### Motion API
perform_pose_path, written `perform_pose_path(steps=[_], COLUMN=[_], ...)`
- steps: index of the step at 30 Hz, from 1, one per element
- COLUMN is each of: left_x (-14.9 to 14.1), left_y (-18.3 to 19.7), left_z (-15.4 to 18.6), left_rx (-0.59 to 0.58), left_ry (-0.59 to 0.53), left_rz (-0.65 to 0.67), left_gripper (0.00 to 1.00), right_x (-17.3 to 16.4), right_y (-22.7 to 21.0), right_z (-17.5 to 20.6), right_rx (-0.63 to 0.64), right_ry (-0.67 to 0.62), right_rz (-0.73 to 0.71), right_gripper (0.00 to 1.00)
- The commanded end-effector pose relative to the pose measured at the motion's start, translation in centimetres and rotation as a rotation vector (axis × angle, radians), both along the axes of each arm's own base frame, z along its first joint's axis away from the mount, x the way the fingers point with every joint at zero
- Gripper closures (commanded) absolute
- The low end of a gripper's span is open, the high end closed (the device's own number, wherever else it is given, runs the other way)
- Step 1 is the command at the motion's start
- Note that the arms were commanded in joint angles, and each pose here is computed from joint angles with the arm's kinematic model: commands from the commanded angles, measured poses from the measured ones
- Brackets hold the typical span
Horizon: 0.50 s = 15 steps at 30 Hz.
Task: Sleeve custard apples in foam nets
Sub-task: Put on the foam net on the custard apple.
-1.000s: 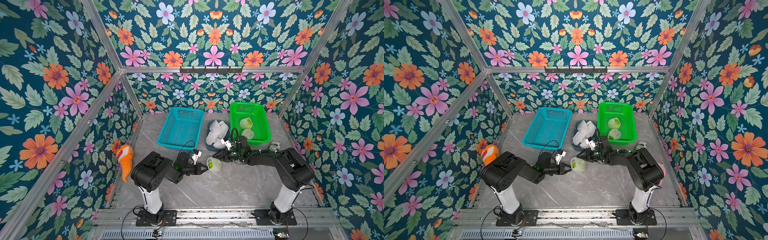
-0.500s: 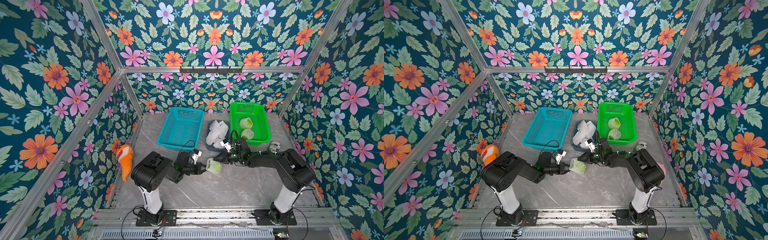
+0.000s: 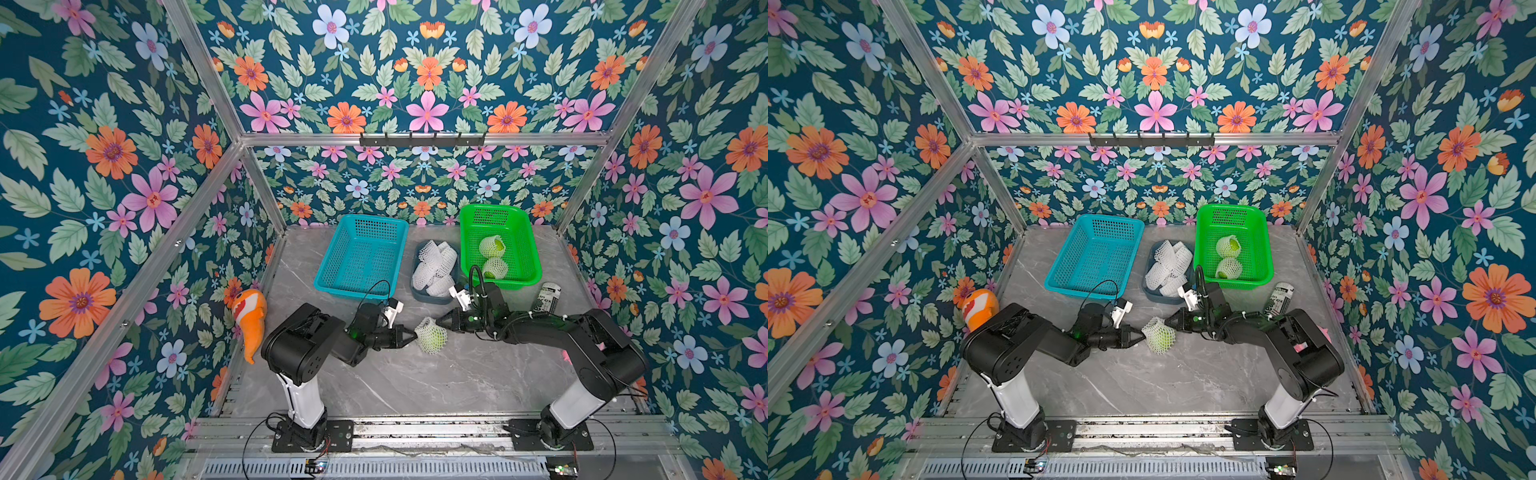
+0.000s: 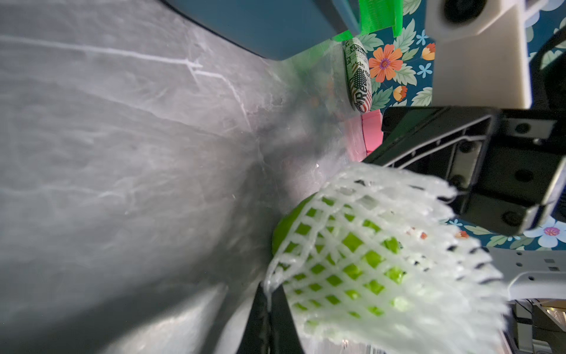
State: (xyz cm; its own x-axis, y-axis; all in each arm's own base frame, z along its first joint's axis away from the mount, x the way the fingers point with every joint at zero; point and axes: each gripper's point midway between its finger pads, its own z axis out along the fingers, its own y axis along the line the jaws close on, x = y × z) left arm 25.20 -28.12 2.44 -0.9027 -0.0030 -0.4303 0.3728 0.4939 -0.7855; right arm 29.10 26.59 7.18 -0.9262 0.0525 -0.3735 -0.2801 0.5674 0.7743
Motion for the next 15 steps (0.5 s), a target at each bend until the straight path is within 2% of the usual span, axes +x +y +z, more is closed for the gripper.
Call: perform_pose_path(steps=[1,15], left_x=[-1.0,-1.8], left_y=[1.3,1.0], left_z=[-2.9,-2.6], left_rx=[0.116,0.156], left_ry=[0.079,0.028], left_rz=[0.027,0.027], left_gripper=[1.00,1.00], right_x=[0.3,-1.8], right_y=[-1.1,-2.5], right_z=[-0.6,-2.7], right_rx=[-0.059,-0.182], right_ry=[-0.054,-0.129], right_rz=[-0.051,-0.109], right_gripper=[1.00,1.00])
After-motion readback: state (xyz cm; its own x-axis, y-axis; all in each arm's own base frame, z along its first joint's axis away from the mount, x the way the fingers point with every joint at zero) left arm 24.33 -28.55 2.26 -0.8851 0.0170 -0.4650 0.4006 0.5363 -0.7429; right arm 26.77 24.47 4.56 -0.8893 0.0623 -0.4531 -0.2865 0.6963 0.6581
